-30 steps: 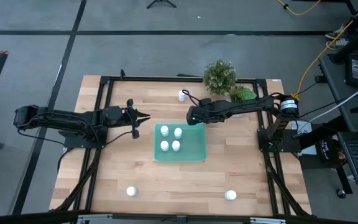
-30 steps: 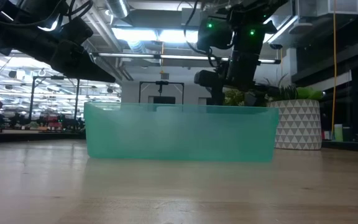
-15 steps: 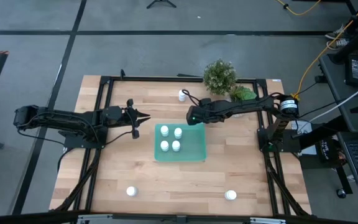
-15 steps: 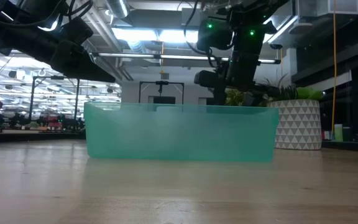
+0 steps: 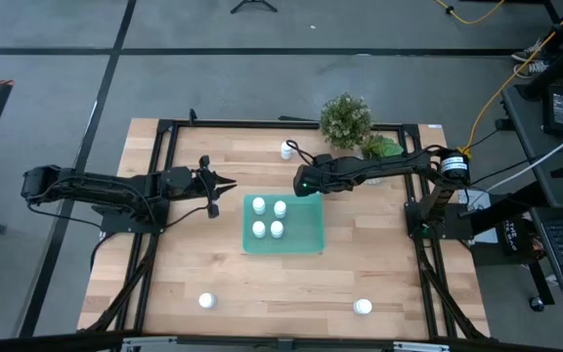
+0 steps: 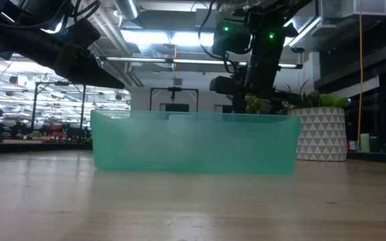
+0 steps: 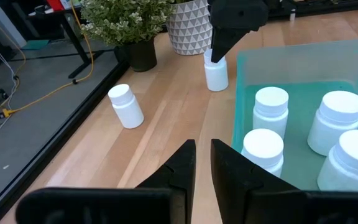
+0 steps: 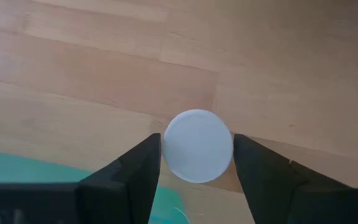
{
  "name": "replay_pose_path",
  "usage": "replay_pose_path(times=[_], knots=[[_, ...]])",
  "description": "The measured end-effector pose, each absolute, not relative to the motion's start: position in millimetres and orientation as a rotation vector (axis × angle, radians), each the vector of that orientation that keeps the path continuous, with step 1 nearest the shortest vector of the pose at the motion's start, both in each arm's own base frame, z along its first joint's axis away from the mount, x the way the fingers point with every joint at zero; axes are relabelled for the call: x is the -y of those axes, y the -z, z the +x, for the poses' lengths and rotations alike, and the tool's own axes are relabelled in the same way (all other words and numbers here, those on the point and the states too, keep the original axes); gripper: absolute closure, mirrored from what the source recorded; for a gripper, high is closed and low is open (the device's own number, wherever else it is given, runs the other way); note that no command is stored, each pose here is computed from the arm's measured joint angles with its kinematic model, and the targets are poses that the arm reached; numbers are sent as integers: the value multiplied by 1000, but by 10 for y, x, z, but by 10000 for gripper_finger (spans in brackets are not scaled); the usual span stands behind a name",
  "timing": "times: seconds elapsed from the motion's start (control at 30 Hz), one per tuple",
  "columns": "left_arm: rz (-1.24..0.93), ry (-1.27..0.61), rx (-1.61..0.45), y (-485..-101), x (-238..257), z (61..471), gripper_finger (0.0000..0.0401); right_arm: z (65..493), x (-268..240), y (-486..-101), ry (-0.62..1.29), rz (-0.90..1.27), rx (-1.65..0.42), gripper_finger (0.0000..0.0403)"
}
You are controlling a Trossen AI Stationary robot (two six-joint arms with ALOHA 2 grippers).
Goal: Pick and place pill bottles into a basket
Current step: Put the white pill bottle into the blue bin
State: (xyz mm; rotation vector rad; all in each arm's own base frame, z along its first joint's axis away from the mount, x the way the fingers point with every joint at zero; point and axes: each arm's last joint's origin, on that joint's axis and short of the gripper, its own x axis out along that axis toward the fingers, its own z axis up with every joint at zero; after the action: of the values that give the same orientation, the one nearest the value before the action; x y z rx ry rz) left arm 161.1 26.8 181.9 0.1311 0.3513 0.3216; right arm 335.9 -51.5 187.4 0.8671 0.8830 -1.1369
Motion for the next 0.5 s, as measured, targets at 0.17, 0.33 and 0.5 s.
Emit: replay_pose_path(times=[0.17,0.33,0.5], knots=[[131,-322,-351,-1819,-268,1611,356,3358,515,-1873,1137,867,-883,202],[131,-321,-351,-1819,-267,1611,356,3358,515,-1873,1137,866,-883,202],[131,-321,-351,-1819,-267,1611,356,3377,527,-1801,1147,856,-902,202]])
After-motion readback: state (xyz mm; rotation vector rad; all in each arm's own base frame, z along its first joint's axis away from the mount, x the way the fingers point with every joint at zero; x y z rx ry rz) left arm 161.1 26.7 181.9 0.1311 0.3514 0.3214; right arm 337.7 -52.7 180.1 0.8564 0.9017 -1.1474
